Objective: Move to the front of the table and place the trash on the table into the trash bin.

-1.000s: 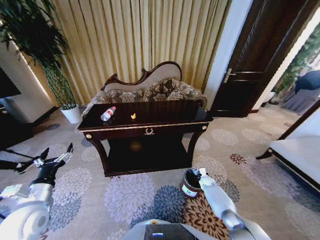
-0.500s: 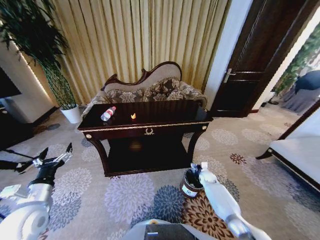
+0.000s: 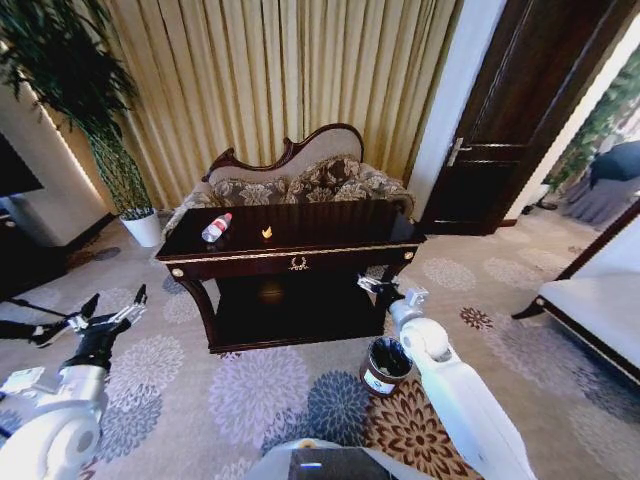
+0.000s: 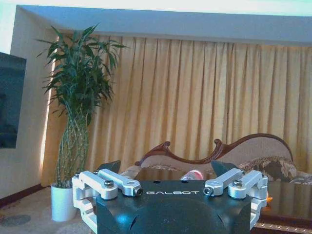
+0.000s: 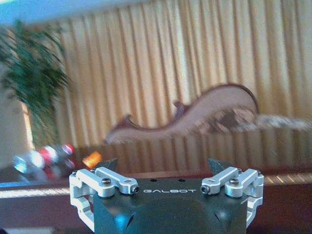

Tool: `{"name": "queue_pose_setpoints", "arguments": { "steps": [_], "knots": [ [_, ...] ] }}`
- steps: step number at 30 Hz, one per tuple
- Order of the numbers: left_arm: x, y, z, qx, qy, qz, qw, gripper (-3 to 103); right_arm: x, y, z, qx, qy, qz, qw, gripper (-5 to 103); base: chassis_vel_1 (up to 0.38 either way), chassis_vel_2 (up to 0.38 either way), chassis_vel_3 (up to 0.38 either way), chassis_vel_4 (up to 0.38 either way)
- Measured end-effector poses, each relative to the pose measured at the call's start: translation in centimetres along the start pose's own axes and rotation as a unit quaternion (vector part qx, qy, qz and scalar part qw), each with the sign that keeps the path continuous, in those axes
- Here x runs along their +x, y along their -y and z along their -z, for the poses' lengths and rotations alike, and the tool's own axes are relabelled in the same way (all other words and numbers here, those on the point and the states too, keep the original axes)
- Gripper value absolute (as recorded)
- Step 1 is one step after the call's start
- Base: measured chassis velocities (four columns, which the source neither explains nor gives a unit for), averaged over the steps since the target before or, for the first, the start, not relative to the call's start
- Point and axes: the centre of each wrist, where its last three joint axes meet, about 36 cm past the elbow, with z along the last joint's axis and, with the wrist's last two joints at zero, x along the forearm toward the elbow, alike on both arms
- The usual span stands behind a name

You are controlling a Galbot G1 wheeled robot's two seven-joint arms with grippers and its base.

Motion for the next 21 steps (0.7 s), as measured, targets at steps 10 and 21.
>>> {"name": "queue_pose_setpoints", "arguments": {
  "steps": [10,21],
  "knots": [
    [-0.1,0.5,0.3,-0.001,-0.003,-0.003,1.0,100,0.8,-0.3,1.4,0.017,0.03,0.014,0.999,100,0.0,0.0,0.0,0.0],
    [-0.2,1.0,-0.1,-0.002,-0.007,-0.008,0.9999,100,1.0,-0.7,-0.1,0.024,0.019,0.01,0.999,100,-0.026,0.034,0.033,-0.028]
  ]
}}
